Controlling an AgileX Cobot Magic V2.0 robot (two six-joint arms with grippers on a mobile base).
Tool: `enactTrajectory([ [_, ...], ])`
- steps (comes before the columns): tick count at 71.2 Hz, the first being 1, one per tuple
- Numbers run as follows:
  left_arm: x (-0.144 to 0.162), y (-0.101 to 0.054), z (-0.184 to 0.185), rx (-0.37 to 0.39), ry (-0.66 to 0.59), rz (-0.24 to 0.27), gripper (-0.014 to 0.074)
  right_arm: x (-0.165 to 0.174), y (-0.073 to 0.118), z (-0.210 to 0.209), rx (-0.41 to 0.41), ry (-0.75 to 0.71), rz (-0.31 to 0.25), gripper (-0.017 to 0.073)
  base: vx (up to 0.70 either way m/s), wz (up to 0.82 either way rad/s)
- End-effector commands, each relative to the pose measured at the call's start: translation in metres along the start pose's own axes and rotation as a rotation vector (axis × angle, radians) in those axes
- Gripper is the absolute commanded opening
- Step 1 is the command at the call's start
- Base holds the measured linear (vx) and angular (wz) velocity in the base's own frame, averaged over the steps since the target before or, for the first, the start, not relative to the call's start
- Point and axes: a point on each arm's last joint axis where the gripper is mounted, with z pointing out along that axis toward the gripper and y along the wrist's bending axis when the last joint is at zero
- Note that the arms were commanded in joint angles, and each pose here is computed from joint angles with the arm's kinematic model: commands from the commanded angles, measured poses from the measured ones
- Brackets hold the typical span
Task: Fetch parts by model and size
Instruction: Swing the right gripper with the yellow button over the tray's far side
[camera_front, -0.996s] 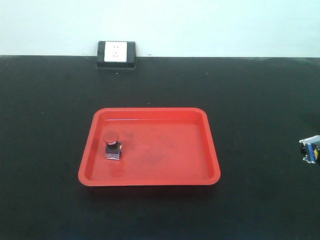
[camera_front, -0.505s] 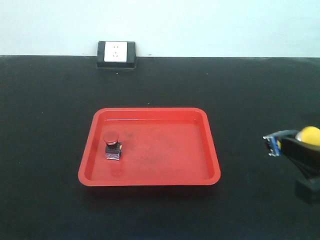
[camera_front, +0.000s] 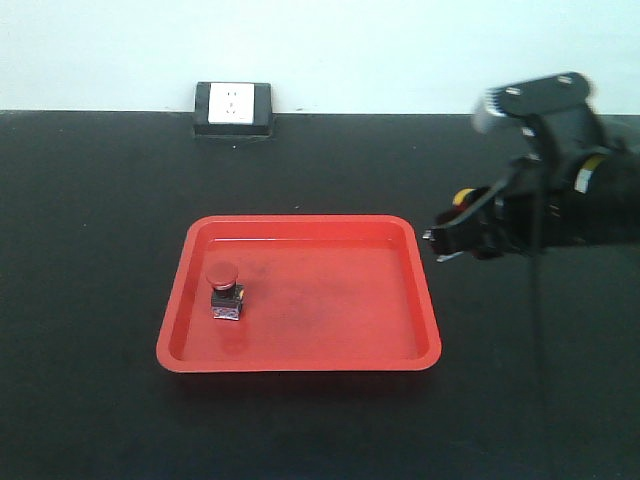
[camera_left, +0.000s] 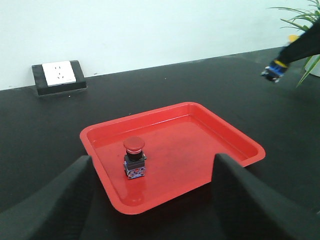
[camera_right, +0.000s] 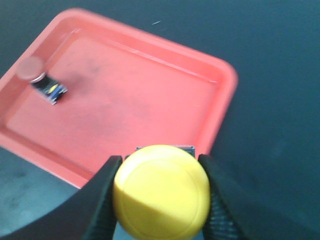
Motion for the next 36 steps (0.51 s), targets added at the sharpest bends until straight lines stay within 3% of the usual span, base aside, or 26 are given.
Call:
enactTrajectory([
  [1,-0.015,-0.001,-0.002,0.006,-0.094,-0.009,0.0483,-0.026,0.008,0.007,-0.03,-0.021,-0.031,0.001,0.0,0.0],
  [18,-0.015,-0.001,-0.002,0.006,-0.094,-0.009,0.0483,-0.044,0.008,0.067,-0.06,0.152,0.027,0.0015,0.0,0.0],
  [36,-0.015,-0.001,-0.002,0.005,-0.094,-0.008,0.0483,-0.04,0.004,0.119,-0.063,0.253,0.038,0.0024,0.0,0.0],
])
